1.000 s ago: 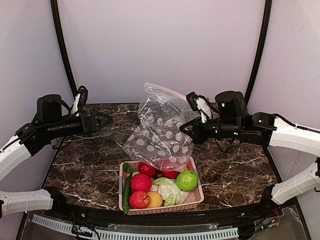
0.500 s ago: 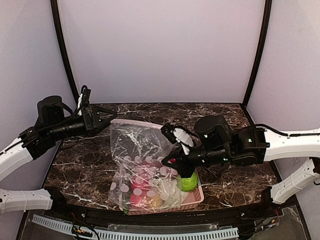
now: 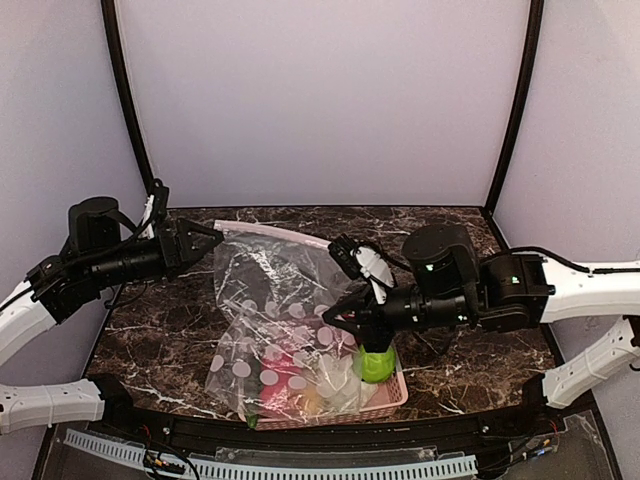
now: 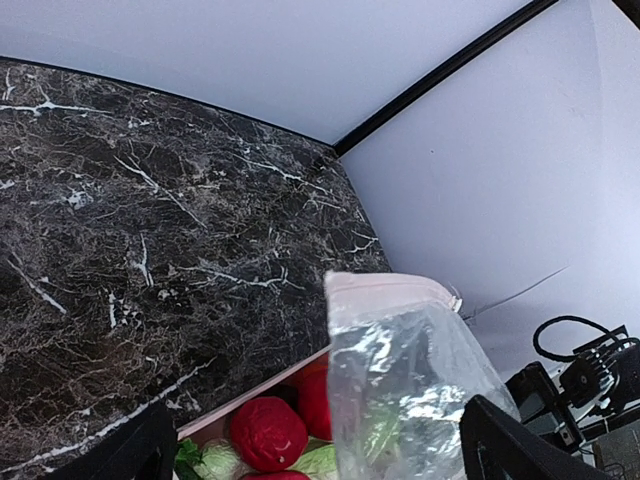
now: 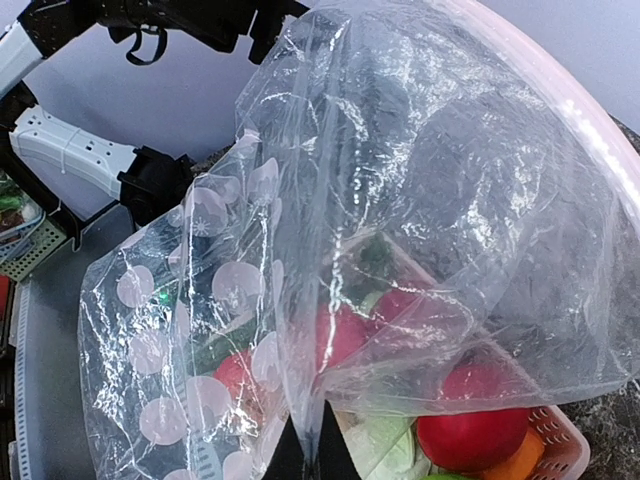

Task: Place the food in the zip-top bag and seal the zipper
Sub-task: Pass from the right arm to the left

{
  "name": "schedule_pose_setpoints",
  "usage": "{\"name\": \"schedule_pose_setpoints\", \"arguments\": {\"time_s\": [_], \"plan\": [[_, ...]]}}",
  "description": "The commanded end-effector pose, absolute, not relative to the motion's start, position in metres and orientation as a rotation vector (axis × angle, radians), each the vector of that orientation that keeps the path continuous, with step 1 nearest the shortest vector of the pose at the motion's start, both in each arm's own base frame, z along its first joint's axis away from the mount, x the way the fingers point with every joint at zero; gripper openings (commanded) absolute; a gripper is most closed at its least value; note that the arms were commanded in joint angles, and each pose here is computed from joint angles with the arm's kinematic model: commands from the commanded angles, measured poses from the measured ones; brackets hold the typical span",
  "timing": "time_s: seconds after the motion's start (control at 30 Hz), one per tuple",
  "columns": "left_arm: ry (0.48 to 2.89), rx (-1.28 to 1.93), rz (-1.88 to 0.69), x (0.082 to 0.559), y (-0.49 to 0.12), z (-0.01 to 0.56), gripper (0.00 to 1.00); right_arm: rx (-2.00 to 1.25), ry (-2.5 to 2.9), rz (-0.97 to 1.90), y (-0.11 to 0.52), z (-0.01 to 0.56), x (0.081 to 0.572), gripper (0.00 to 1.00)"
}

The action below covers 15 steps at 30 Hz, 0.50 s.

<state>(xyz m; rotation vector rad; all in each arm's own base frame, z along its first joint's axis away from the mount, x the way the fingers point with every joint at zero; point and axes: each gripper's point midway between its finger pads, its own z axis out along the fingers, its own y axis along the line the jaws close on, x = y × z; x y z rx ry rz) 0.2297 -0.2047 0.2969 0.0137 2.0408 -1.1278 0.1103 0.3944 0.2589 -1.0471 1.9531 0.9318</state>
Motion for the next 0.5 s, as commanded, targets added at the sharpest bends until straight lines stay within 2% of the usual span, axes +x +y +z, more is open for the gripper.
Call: {"name": "schedule_pose_setpoints", "arguments": {"time_s": [0.0, 0.4, 0.47], "plan": [[2.046, 0.024, -1.138, 0.226, -0.205, 0.3, 1.0, -1.005, 1.878, 1.003, 0.395, 0.283, 0.106, 0.0], [1.963, 0.043, -1.31, 0.225, -0.223, 0.327, 1.0, -1.043, 1.887, 1.04, 0.398, 0.278, 0.097, 0.0], [1.963, 0.047, -1.33, 0.225, -0.226, 0.327, 0.95, -1.065, 1.882, 1.063, 0.399, 0.278, 0.093, 0.0]]}}
